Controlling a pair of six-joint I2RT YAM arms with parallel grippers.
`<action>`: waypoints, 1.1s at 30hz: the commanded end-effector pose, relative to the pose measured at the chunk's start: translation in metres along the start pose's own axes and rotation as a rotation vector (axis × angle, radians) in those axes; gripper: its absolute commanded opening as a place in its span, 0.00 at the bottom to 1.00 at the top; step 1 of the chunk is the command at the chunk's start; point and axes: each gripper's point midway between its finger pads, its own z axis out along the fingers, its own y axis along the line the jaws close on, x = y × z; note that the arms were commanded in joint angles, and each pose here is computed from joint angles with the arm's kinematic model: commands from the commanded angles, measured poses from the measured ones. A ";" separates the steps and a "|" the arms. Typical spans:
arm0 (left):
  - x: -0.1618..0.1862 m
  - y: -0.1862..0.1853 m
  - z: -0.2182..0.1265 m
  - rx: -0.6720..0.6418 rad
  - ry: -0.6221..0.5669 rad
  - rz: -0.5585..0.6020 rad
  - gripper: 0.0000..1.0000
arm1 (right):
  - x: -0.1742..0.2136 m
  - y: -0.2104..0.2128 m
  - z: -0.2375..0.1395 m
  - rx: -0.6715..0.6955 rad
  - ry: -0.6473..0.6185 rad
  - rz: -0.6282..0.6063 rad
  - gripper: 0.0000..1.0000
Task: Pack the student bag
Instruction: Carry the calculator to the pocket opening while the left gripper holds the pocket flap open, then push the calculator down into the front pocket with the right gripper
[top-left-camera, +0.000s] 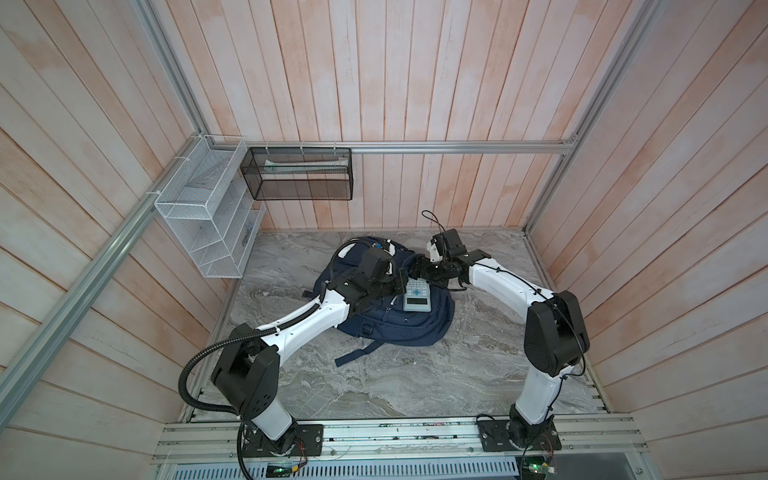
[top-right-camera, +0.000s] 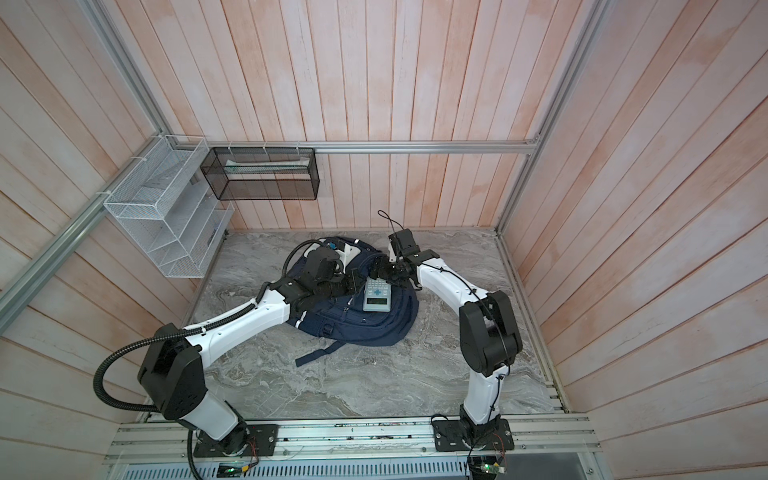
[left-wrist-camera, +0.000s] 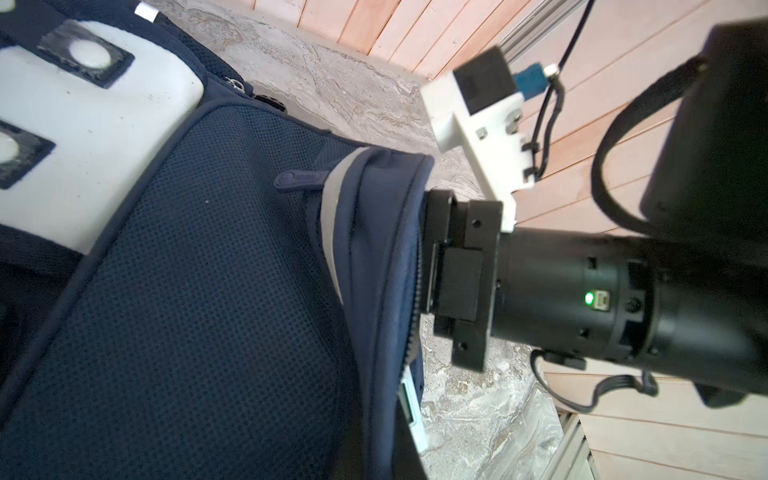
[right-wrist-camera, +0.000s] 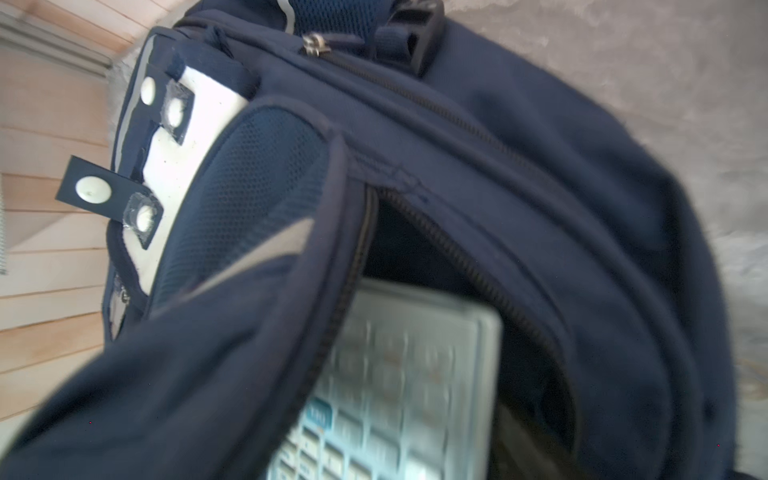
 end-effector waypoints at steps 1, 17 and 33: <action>-0.010 -0.034 -0.003 0.127 -0.037 0.031 0.00 | 0.009 0.013 -0.004 -0.080 0.020 0.011 0.74; -0.018 -0.043 -0.012 0.136 -0.048 0.027 0.00 | -0.016 0.062 0.023 -0.299 -0.092 0.072 0.41; 0.004 -0.013 0.024 0.103 0.015 -0.013 0.00 | 0.037 0.012 -0.010 -0.207 -0.004 0.015 0.54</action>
